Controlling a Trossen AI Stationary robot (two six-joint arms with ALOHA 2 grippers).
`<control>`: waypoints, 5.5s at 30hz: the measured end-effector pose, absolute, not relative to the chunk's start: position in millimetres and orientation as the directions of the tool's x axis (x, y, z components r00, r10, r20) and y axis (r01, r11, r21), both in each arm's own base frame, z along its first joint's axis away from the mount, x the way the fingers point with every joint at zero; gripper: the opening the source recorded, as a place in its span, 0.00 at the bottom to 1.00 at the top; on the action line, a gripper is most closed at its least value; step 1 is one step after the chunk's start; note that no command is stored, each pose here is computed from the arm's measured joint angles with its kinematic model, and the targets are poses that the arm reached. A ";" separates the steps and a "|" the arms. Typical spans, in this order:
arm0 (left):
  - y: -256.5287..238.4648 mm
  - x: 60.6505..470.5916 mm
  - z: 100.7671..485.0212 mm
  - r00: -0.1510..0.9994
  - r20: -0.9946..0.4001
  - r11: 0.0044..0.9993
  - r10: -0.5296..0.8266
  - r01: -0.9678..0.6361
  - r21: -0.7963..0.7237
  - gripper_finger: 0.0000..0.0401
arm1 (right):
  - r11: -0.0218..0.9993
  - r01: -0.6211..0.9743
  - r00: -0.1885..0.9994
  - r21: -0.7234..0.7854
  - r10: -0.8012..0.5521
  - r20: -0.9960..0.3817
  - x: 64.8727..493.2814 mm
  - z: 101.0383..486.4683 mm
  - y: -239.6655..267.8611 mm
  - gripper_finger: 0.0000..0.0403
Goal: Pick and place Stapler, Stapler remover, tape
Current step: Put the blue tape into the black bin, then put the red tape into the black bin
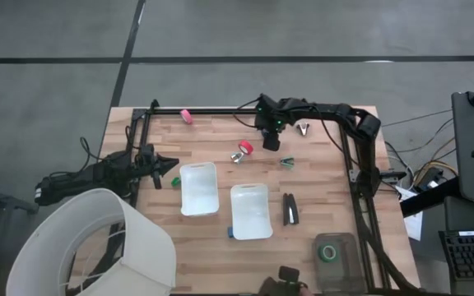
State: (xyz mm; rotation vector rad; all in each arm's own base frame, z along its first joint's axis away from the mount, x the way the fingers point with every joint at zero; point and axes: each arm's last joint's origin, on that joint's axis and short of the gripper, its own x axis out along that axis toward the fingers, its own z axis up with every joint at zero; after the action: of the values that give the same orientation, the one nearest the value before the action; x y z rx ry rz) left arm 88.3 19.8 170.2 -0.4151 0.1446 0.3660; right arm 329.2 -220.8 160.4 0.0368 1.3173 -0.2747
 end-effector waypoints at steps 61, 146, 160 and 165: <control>19.8 88.3 170.2 0.925 -0.211 0.851 0.317 -0.375 -0.367 0.07 | 0.952 0.158 0.447 0.261 0.166 -0.879 154.6 346.0 94.7 0.09; 19.8 88.3 170.2 0.925 -0.211 0.851 0.317 -0.375 -0.367 0.07 | 0.979 0.150 -0.024 0.136 0.141 -0.990 169.6 199.2 267.7 0.37; 19.8 88.3 170.1 0.925 -0.211 0.851 0.317 -0.375 -0.367 0.07 | 0.995 0.098 0.433 -0.024 -0.064 -0.899 195.3 253.4 214.2 0.35; 19.8 88.3 170.1 0.925 -0.211 0.851 0.317 -0.375 -0.367 0.07 | 0.969 0.191 0.549 -0.158 -0.238 -0.801 218.1 265.9 181.5 0.39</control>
State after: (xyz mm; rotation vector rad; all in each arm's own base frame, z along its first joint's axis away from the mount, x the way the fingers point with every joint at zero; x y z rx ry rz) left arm 88.3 19.8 170.1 -0.4155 0.1449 0.3658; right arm 218.1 181.5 265.9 -0.0540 0.9564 -0.2544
